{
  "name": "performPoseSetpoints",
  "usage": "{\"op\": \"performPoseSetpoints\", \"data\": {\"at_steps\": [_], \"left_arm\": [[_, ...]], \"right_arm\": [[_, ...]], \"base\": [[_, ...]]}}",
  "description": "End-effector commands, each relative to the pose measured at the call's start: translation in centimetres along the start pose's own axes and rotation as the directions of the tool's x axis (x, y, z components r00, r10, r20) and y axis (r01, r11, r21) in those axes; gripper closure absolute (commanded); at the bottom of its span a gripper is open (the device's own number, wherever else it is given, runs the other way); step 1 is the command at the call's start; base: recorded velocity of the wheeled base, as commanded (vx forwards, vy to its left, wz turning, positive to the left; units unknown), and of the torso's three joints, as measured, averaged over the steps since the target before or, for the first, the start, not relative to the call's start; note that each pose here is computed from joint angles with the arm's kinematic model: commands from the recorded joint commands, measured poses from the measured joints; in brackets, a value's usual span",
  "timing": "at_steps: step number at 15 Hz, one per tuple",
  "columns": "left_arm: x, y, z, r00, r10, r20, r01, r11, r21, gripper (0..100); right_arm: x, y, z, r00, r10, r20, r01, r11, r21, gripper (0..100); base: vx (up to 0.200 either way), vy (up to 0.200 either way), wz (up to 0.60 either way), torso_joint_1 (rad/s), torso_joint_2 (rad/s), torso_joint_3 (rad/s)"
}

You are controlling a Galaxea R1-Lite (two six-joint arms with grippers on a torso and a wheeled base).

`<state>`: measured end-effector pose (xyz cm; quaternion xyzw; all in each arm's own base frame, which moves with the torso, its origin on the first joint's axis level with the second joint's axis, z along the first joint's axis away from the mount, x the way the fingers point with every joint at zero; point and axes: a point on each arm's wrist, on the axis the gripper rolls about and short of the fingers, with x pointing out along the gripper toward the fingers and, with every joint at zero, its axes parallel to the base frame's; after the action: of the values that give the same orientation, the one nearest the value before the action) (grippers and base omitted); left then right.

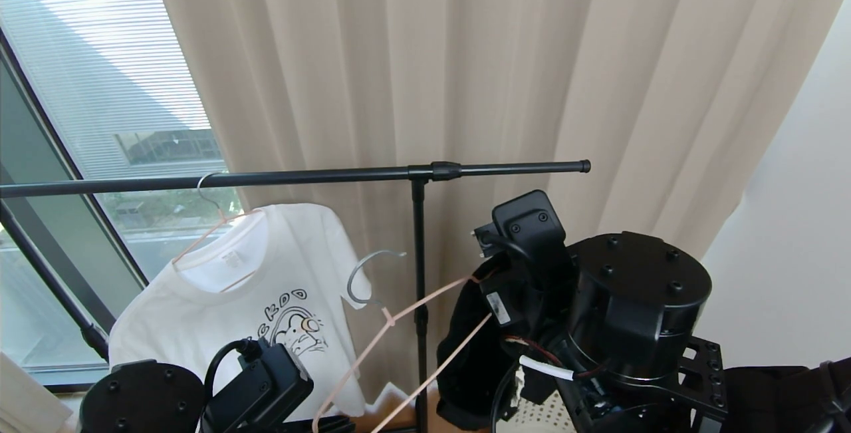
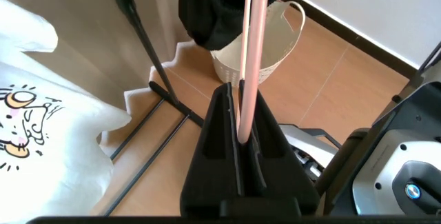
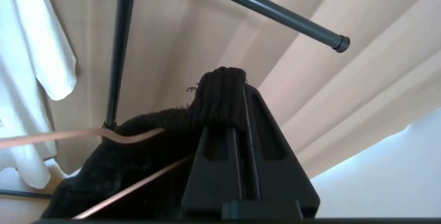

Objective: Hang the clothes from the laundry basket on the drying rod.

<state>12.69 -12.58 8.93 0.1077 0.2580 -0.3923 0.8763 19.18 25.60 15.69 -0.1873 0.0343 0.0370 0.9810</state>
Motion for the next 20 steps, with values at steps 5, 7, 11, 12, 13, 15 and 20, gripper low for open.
{"op": "performPoseSetpoints", "data": {"at_steps": [5,7,11,12,13,15,20], "left_arm": [[-0.7,-0.7,0.0,0.999,-0.033,0.022,0.033,0.999,0.021,100],[-0.9,-0.7,0.2,0.999,-0.032,0.038,0.031,0.999,0.021,100],[-0.8,-0.6,0.3,0.999,-0.028,0.038,0.027,0.999,0.016,100],[-0.7,-0.6,0.1,0.999,-0.028,0.028,0.027,0.999,0.017,100],[-0.6,-0.6,0.2,0.999,-0.028,0.03,0.027,0.999,0.017,100],[-0.6,-0.6,0.1,0.999,-0.028,0.021,0.028,0.999,0.017,100],[-0.5,-0.6,0.1,0.999,-0.028,0.022,0.028,0.999,0.017,100]], "right_arm": [[0.0,1.0,-0.6,1.0,0.019,-0.01,-0.019,1.0,-0.02,100],[0.0,0.9,-0.5,1.0,0.016,-0.008,-0.016,1.0,-0.016,100],[-0.9,1.6,-0.3,0.999,0.049,0.004,-0.049,0.999,-0.019,100],[-1.4,1.9,-0.2,0.998,0.068,0.012,-0.067,0.998,-0.02,100],[-1.7,2.1,0.0,0.997,0.077,0.018,-0.077,0.997,-0.01,100],[-2.6,2.6,0.3,0.994,0.105,0.032,-0.105,0.994,0.006,100],[-4.7,3.8,0.5,0.983,0.174,0.057,-0.176,0.984,0.021,100]], "base": [[0.0,0.0,0.0,0.0,0.0,0.0],[0.0,0.0,0.0,0.0,0.0,0.0],[0.0,0.0,0.0,0.0,0.0,0.0],[0.0,0.0,0.0,0.0,0.0,0.0],[0.0,0.0,0.0,0.0,0.0,0.0],[0.0,0.0,0.0,0.0,0.0,0.0],[0.0,0.0,0.0,0.0,0.0,0.0]]}}
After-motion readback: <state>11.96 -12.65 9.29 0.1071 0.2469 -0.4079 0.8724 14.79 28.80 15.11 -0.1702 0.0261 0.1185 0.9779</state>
